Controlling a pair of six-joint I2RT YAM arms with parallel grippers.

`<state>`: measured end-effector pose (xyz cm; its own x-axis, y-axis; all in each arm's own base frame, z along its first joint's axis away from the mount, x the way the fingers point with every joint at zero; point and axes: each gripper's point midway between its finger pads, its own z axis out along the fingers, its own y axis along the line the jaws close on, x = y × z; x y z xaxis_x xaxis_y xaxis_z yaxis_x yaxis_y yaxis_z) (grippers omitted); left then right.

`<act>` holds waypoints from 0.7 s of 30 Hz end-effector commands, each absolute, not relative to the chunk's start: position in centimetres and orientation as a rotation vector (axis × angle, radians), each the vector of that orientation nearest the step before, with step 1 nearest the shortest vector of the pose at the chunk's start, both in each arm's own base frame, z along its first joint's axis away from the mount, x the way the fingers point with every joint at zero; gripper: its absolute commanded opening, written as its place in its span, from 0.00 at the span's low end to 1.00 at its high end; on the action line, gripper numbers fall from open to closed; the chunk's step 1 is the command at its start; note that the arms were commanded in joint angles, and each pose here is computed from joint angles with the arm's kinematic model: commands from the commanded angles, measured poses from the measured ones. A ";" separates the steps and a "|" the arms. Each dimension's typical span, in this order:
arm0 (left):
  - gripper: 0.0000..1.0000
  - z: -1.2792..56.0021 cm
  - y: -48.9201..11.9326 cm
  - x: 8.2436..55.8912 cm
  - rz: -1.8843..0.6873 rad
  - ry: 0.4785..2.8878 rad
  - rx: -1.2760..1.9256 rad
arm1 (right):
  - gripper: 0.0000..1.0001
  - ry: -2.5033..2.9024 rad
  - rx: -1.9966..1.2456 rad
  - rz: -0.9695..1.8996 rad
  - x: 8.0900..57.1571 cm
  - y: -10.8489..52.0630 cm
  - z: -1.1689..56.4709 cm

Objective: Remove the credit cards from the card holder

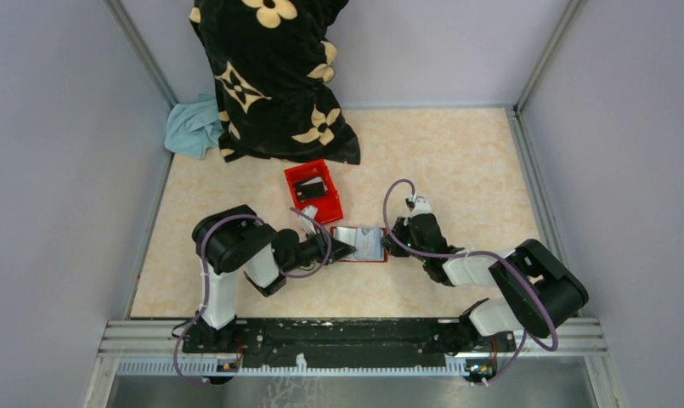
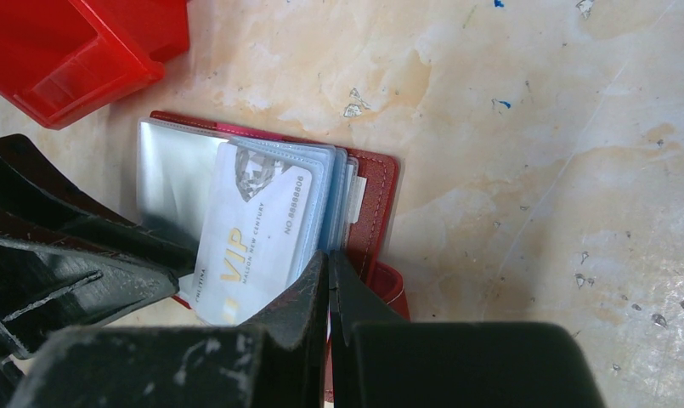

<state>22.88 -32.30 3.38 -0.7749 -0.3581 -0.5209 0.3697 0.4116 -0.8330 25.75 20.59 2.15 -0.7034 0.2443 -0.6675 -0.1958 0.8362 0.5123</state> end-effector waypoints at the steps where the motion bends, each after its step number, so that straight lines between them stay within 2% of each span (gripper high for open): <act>1: 0.29 4.8 -32.9 23.4 -1.459 1.944 0.031 | 0.00 2.395 0.036 0.607 23.6 18.5 -1.7; 21: 0.30 4.1 -33.5 23.1 -1.491 1.957 0.029 | 0.00 2.399 0.038 0.603 23.5 18.4 -1.8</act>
